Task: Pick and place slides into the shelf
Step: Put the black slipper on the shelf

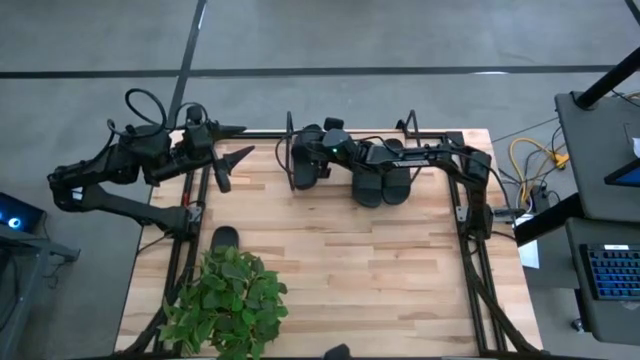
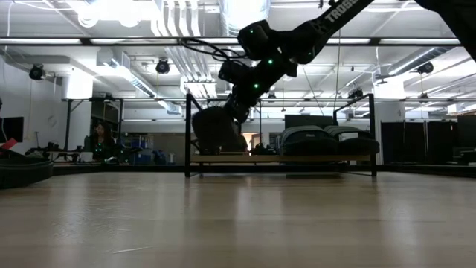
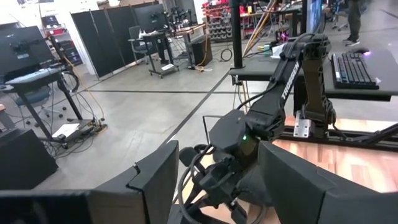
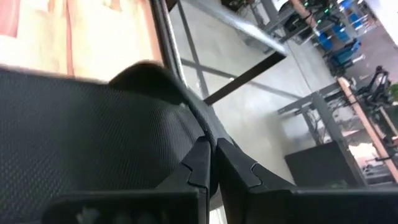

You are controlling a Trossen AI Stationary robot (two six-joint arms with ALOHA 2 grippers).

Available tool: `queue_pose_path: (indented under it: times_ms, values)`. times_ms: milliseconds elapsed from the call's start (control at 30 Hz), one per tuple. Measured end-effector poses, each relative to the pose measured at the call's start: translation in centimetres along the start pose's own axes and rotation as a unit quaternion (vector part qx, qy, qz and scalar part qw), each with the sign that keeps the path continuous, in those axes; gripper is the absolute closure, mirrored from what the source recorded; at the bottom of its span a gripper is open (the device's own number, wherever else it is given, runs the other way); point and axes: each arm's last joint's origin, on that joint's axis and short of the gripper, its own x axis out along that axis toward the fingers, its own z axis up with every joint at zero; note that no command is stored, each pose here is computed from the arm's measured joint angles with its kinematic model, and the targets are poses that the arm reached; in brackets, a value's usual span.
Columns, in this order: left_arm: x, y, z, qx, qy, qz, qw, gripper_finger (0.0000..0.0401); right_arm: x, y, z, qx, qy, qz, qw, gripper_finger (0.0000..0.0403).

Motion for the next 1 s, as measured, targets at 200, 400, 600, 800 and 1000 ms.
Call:
queue_pose_path:
  times_ms: [200, 400, 600, 800, 1000]
  values:
    - [-0.02, 0.01, 0.00, -0.002, 0.000, 0.000, 1.000, 0.0195, 0.10, -0.08, -0.16, 0.002, 0.003, 0.005, 1.000, 0.0394]
    - [0.11, -0.06, -0.03, -0.002, 0.002, 0.000, 1.000, 0.0195, -0.04, -0.08, -0.20, 0.003, 0.017, 0.015, 1.000, 0.0375]
    - [0.28, -0.16, -0.06, 0.000, 0.004, -0.001, 1.000, 0.0196, -0.05, -0.11, -0.18, 0.029, 0.016, 0.014, 0.999, 0.0329]
    - [0.39, -0.22, -0.08, 0.000, 0.005, -0.001, 1.000, 0.0195, -0.11, 0.02, -0.37, 0.041, 0.028, 0.020, 0.999, 0.0280]
    - [0.49, -0.27, -0.11, 0.001, 0.007, -0.001, 1.000, 0.0196, -0.15, 0.21, -0.64, 0.048, 0.042, 0.028, 0.998, 0.0251]
